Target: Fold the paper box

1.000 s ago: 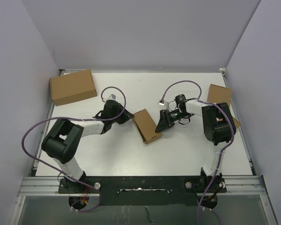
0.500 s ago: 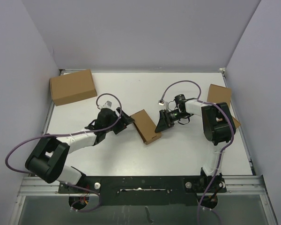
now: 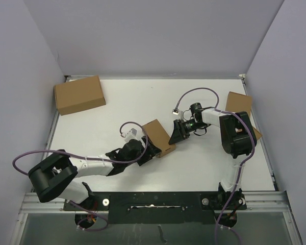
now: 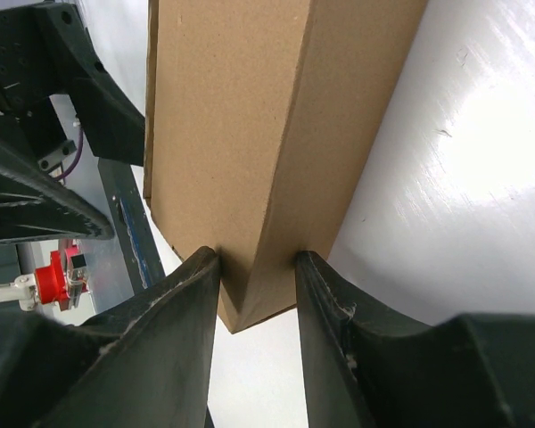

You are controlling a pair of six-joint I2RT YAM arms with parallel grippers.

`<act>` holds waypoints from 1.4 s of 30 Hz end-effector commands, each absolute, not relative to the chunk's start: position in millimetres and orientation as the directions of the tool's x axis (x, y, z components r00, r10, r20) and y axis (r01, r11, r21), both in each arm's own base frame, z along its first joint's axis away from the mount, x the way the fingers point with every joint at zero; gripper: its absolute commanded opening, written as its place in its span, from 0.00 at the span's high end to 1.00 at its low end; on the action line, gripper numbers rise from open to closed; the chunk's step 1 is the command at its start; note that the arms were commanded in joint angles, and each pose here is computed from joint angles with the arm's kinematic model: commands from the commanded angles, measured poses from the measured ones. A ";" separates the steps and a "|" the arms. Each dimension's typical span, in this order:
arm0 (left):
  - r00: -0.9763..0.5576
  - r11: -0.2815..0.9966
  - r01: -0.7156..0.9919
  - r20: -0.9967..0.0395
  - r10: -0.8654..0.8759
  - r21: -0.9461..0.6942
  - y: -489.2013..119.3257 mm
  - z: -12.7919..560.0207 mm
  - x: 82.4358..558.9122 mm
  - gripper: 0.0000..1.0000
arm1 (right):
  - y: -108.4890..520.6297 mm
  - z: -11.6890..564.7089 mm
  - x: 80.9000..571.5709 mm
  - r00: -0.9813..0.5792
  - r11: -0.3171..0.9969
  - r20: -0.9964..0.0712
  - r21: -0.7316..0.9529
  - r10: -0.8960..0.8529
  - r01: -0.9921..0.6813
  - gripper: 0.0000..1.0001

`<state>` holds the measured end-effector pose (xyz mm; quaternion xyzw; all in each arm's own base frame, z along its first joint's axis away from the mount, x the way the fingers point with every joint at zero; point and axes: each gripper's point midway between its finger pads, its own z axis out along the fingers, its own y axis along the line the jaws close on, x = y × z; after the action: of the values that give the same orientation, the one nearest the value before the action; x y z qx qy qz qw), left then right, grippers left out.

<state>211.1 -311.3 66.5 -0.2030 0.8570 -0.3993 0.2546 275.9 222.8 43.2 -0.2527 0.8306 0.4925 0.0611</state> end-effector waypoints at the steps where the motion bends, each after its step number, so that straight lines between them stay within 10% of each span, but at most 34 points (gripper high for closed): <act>1: -0.715 0.540 -0.184 -0.265 -0.646 -0.821 -321.7 76.0 230.8 0.33 | 210.8 8.7 279.7 -0.828 0.478 -0.352 0.690 -0.436 -0.544 0.64; 31: -0.738 0.514 -0.288 -0.155 -0.657 -0.808 -346.4 58.6 223.8 0.93 | 211.3 7.1 278.8 -0.827 0.479 -0.348 0.688 -0.442 -0.545 0.64; 42: -0.737 0.502 -0.254 -0.171 -0.654 -0.827 -345.4 79.2 220.8 0.67 | 212.3 7.5 278.7 -0.826 0.476 -0.349 0.690 -0.442 -0.546 0.64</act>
<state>217.5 -334.6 52.8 -0.2761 0.8470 -0.3922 0.2295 277.6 222.6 43.2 -0.2582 0.8298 0.4904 0.0653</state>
